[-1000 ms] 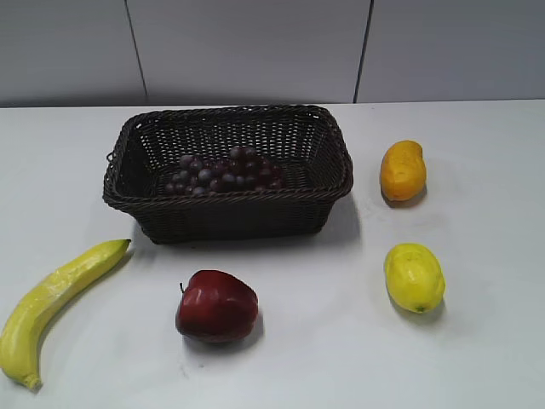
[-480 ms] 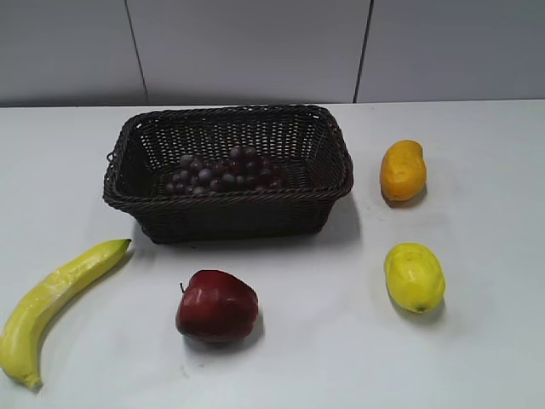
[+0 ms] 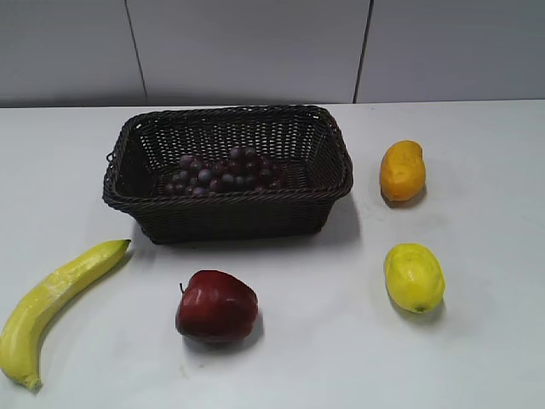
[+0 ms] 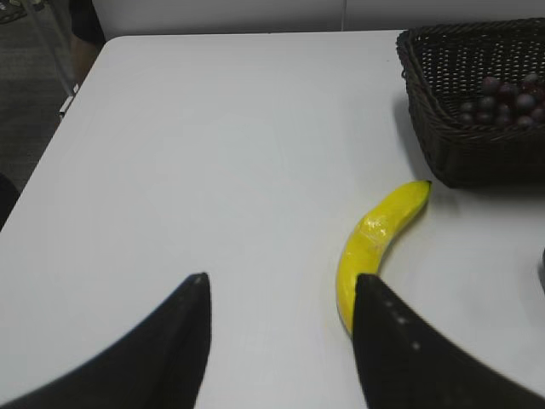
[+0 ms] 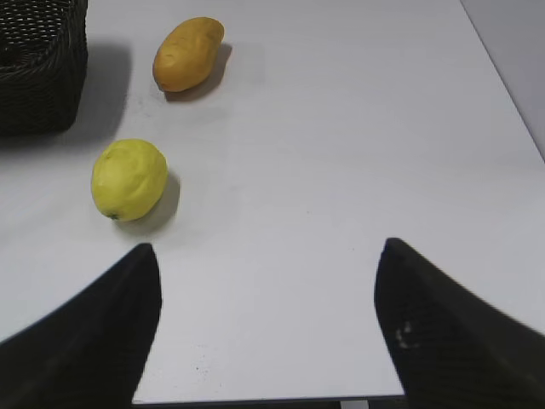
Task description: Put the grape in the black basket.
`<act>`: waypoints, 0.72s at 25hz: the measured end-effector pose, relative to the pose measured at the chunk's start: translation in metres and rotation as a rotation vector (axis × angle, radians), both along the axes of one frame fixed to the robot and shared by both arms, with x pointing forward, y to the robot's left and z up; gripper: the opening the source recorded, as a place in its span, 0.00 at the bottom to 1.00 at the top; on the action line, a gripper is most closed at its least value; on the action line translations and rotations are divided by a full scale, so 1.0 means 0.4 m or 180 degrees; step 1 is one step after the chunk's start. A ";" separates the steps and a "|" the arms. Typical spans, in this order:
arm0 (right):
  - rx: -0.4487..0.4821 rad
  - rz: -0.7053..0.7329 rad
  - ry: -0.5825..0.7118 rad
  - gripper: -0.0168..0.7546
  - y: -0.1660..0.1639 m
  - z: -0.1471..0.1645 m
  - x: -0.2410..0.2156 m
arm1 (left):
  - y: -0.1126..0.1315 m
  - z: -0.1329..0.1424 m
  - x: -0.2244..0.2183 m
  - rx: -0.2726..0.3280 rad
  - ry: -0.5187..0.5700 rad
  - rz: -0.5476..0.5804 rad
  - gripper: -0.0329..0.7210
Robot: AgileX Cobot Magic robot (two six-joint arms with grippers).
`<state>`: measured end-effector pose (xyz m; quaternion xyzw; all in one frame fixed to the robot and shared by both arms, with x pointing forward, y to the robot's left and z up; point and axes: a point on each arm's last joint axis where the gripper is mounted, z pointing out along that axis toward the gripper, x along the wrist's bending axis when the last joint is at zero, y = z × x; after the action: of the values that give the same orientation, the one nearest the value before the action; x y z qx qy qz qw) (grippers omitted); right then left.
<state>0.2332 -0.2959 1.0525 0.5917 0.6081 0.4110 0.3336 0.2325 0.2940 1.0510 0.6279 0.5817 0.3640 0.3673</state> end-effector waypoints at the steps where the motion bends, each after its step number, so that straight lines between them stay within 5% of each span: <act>1: 0.0000 0.0000 0.0000 0.79 0.000 0.000 0.000 | 0.000 0.000 0.000 0.0000 0.0000 -0.0034 0.71; 18: 0.0000 0.0000 0.0000 0.79 0.000 0.000 0.000 | 0.001 0.000 -0.001 0.0000 0.0000 -0.0252 0.66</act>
<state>0.2332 -0.2959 1.0525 0.5917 0.6081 0.4110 0.3336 0.2320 0.2945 1.0510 0.6504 0.5564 0.3492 0.3814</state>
